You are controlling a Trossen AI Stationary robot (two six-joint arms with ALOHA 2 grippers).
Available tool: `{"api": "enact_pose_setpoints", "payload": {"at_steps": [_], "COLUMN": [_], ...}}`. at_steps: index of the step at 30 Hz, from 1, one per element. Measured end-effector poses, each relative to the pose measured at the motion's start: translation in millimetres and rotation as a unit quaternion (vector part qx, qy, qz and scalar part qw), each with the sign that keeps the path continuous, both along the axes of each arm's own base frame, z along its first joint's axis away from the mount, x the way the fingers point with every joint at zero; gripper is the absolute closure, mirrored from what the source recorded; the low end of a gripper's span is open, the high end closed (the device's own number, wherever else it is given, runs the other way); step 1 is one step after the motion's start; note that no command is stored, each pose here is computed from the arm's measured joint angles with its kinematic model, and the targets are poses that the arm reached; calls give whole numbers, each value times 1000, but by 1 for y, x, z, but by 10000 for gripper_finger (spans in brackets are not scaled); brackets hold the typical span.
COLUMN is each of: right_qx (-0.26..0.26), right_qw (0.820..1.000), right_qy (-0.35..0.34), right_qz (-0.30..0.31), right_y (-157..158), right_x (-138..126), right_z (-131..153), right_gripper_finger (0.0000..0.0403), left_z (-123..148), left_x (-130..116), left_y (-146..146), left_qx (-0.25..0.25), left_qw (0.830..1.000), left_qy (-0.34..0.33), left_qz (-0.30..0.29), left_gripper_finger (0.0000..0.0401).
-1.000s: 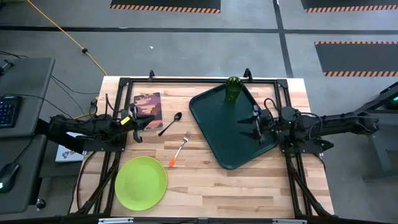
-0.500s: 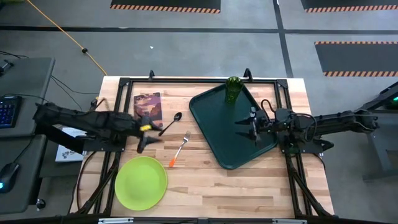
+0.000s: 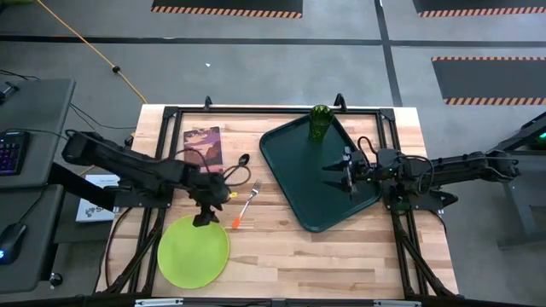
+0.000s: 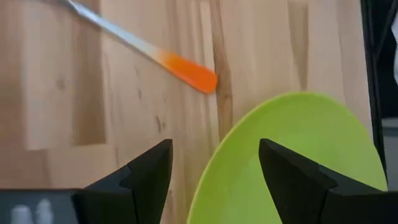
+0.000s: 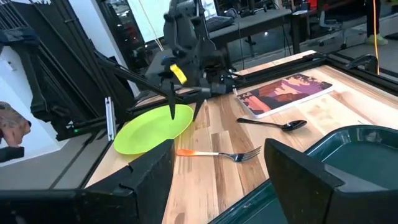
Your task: Pick and place plate/cup/fork/spoon on tray
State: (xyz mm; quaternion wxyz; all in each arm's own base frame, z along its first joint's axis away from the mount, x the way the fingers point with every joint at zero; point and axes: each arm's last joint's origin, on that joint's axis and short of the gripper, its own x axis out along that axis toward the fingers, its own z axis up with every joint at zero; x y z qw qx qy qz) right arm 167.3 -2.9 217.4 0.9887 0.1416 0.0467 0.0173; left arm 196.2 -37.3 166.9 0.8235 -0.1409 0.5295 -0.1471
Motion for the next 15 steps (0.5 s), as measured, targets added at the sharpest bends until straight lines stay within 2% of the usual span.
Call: {"api": "enact_pose_setpoints", "payload": {"at_steps": [4, 15], "right_qx": [0, 4], "right_qw": [1000, 1000], "right_qy": [10, 22], "right_qz": [0, 0], "right_y": [0, 0], "right_x": [0, 0], "right_z": [-2, -4], "right_gripper_finger": [162, 162], "left_z": [-10, -42], "left_x": [6, 13], "left_y": [-3, -17], "left_qx": [-21, 3], "left_qw": [999, 994], "left_qy": [22, 81], "left_qz": [-15, -70], "left_gripper_finger": [174, 174]}}
